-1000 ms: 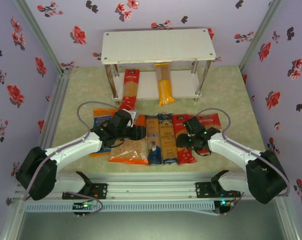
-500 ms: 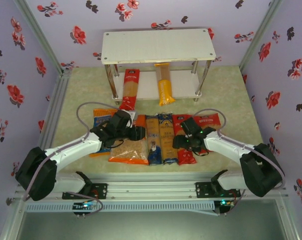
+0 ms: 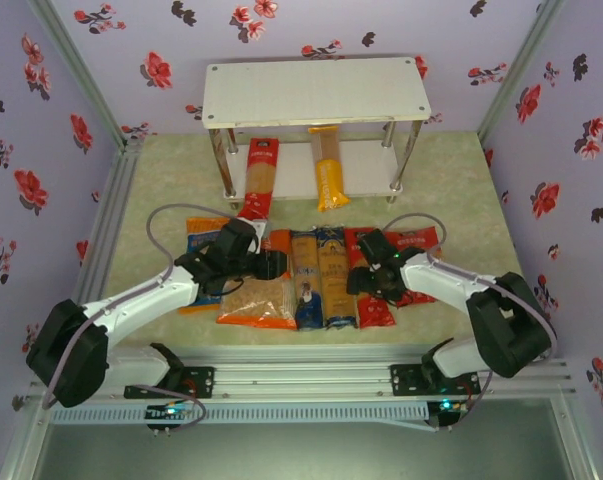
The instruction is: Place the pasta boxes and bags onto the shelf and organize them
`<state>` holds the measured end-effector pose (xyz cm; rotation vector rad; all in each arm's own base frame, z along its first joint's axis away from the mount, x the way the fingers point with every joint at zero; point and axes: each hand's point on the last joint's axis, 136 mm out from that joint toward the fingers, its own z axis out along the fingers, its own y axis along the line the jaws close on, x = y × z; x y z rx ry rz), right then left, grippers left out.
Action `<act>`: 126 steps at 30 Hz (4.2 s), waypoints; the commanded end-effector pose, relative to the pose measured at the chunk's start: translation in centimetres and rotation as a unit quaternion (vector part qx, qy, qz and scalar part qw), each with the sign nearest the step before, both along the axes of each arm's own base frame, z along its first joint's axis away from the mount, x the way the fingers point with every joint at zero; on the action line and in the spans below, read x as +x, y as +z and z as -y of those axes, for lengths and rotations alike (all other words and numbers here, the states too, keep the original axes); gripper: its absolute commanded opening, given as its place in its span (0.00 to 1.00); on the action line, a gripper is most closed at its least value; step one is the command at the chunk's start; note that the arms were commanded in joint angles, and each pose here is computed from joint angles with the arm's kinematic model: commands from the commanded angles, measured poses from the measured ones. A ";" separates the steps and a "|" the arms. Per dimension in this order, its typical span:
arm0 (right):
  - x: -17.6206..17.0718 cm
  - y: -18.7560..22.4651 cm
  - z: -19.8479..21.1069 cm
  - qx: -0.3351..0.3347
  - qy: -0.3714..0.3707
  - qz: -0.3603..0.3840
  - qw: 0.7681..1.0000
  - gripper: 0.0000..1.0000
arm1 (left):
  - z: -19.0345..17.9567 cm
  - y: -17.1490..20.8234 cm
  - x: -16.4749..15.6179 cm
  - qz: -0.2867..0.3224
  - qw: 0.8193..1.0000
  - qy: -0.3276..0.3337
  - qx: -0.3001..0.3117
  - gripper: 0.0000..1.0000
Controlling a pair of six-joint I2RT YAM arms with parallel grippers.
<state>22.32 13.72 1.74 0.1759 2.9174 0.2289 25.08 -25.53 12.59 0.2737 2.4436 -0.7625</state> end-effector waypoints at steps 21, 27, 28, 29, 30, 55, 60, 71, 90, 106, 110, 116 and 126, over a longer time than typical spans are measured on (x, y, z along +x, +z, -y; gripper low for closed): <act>-2.1 -3.6 1.1 -0.051 0.018 -0.079 0.995 0.75 | -1.0 -0.4 -0.1 -0.001 1.000 0.008 0.005 0.52; -2.9 -4.2 0.7 -0.036 0.017 -0.094 0.995 0.33 | -1.3 -0.6 0.0 -0.001 1.000 0.013 0.005 0.52; -3.0 -4.1 0.7 -0.033 0.016 -0.094 0.995 0.27 | -1.3 -0.5 0.1 -0.001 1.000 0.013 0.005 0.52; -3.0 -4.0 0.6 -0.030 0.016 -0.092 0.995 0.21 | -1.3 -0.6 0.0 -0.001 1.000 0.013 0.006 0.52; -3.0 -3.9 0.6 -0.029 0.015 -0.091 0.995 0.14 | -1.3 -0.5 0.1 0.000 1.000 0.013 0.005 0.52; -1.2 14.1 1.4 0.066 -0.003 0.165 0.984 0.00 | -3.9 2.1 0.9 0.033 0.999 0.023 0.031 0.51; -0.7 18.0 0.3 0.105 0.009 0.201 0.974 0.00 | -5.2 3.4 1.1 0.050 0.997 0.032 0.046 0.52; 7.2 23.8 -9.0 0.196 0.077 0.260 0.943 0.00 | -6.1 6.1 1.7 0.078 0.995 0.045 0.037 0.53; 21.1 22.6 -18.1 0.191 0.063 0.280 0.939 0.00 | -7.9 7.5 1.9 0.092 0.993 0.058 0.039 0.58; 26.9 19.0 -20.6 0.142 0.034 0.297 0.944 0.00 | -8.5 7.1 1.7 0.088 0.993 0.064 0.040 0.58; 27.5 17.9 -20.4 0.128 0.022 0.294 0.947 0.00 | -8.7 7.1 1.6 0.088 0.993 0.065 0.040 0.58; 28.0 16.2 -20.5 0.119 0.014 0.285 0.951 0.00 | -8.9 6.8 1.5 0.085 0.993 0.069 0.041 0.60; 28.7 14.9 -21.1 0.125 0.007 0.275 0.953 0.28 | -9.2 6.7 1.4 0.085 0.993 0.072 0.042 0.64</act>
